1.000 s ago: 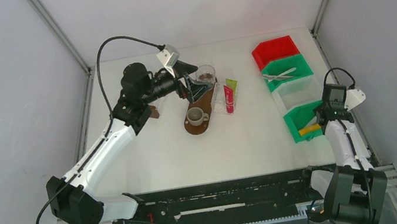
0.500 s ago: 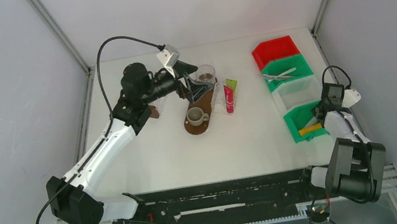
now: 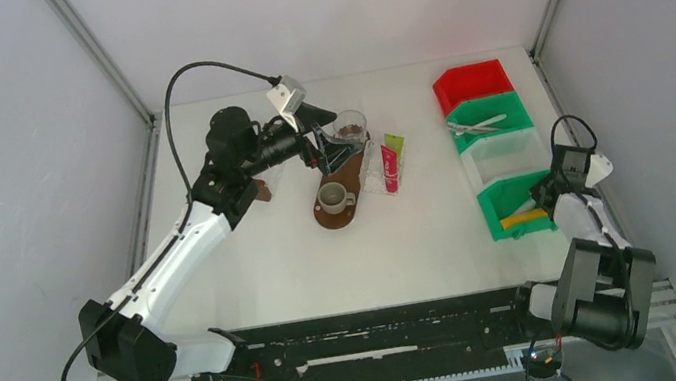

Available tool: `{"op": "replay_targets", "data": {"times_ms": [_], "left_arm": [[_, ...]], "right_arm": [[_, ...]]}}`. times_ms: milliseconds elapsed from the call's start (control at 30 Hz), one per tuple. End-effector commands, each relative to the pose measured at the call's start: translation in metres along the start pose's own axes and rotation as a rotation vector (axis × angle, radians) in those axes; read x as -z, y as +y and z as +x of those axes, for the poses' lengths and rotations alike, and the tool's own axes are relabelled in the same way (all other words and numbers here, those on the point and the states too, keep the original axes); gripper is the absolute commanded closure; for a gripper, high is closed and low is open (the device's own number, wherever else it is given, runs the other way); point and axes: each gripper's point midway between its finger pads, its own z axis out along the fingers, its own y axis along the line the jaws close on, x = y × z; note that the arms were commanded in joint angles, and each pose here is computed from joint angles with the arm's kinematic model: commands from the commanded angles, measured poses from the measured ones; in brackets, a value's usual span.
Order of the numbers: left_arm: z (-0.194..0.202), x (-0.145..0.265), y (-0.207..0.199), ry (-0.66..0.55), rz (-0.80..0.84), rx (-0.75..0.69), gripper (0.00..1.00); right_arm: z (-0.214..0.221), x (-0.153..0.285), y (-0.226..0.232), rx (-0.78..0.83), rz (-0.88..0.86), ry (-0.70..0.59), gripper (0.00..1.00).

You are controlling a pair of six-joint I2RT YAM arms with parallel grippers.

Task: Prepare toiletry sets of a toothbrush and toothpaste on the tray
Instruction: Pick up the toothpaste from the storage box.

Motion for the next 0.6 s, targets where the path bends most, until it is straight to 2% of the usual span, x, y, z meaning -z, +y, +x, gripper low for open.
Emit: {"op": "replay_targets", "data": {"times_ms": [0,333,567], "left_arm": [[-0.006,0.001,-0.003,-0.024,0.015,-0.012,0.0],[-0.008,0.0,-0.007,-0.031,0.039,-0.001,0.0],[-0.011,-0.005,-0.017,-0.05,0.106,0.02,0.0]], "right_arm": [[-0.017,0.025,0.023,0.006,-0.131,-0.072,1.0],[-0.037,0.07,0.032,-0.005,-0.231,-0.182,1.0],[-0.052,0.099,0.054,-0.036,-0.366,-0.26,1.0]]}}
